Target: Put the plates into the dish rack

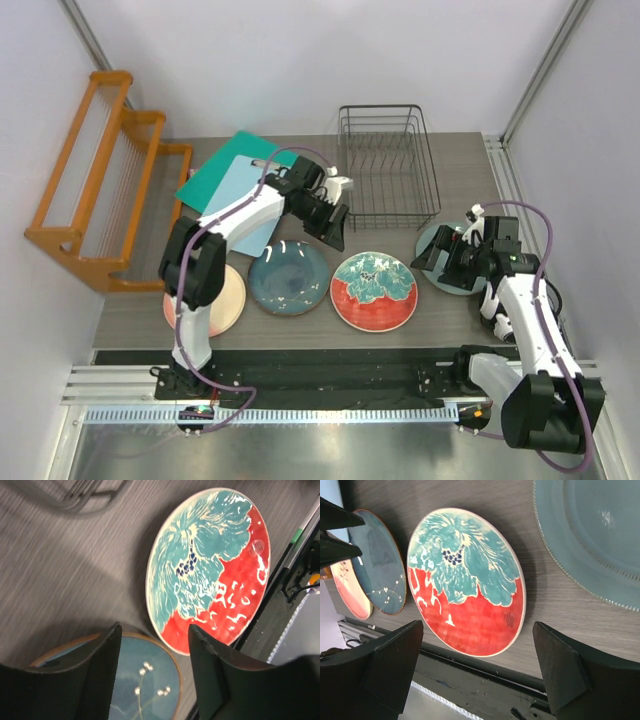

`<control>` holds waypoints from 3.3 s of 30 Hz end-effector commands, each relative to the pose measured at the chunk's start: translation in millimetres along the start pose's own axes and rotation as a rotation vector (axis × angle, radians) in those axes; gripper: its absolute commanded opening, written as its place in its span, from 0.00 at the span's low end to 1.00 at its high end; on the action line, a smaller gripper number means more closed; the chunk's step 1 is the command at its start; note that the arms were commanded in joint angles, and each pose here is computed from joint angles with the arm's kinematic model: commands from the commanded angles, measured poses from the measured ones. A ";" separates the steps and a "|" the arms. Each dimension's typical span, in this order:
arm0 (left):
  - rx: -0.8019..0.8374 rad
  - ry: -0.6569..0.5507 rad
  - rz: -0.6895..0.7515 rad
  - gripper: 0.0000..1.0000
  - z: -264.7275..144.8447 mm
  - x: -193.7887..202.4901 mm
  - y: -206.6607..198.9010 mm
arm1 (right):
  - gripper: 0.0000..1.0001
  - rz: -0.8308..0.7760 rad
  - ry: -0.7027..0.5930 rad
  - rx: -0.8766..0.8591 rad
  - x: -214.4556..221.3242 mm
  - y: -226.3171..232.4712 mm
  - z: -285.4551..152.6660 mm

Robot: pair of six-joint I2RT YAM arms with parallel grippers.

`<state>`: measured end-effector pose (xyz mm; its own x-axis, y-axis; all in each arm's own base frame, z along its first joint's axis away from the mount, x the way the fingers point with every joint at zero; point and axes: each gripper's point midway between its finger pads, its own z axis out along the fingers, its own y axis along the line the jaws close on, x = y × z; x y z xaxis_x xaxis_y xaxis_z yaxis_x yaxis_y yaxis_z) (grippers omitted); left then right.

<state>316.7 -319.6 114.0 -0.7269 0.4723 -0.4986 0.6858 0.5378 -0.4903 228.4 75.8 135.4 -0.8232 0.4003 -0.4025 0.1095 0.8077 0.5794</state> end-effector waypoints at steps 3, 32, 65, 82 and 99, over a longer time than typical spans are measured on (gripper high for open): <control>0.074 0.013 0.053 0.48 26.1 -14.7 3.8 | 0.96 0.097 0.052 0.028 7.3 -14.3 17.7; 0.385 0.193 -0.115 0.34 69.5 60.1 -25.9 | 0.96 0.333 0.219 0.046 58.8 -44.7 67.6; 0.448 0.311 -0.200 0.14 89.7 92.6 -27.3 | 0.67 0.229 0.250 -0.126 81.2 -3.5 68.0; 0.380 0.259 -0.197 0.20 80.5 87.9 -31.2 | 0.01 0.163 0.238 -0.171 71.2 9.6 73.0; 0.198 0.029 -0.072 0.72 -14.7 -7.0 -38.6 | 0.01 -0.062 0.202 -0.160 34.1 31.6 16.5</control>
<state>274.5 -352.3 81.2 -0.7754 0.5349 -0.3357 0.5784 0.3880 -0.7176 210.4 111.1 79.1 -0.9230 0.3270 -0.2029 0.1405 0.7772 0.6134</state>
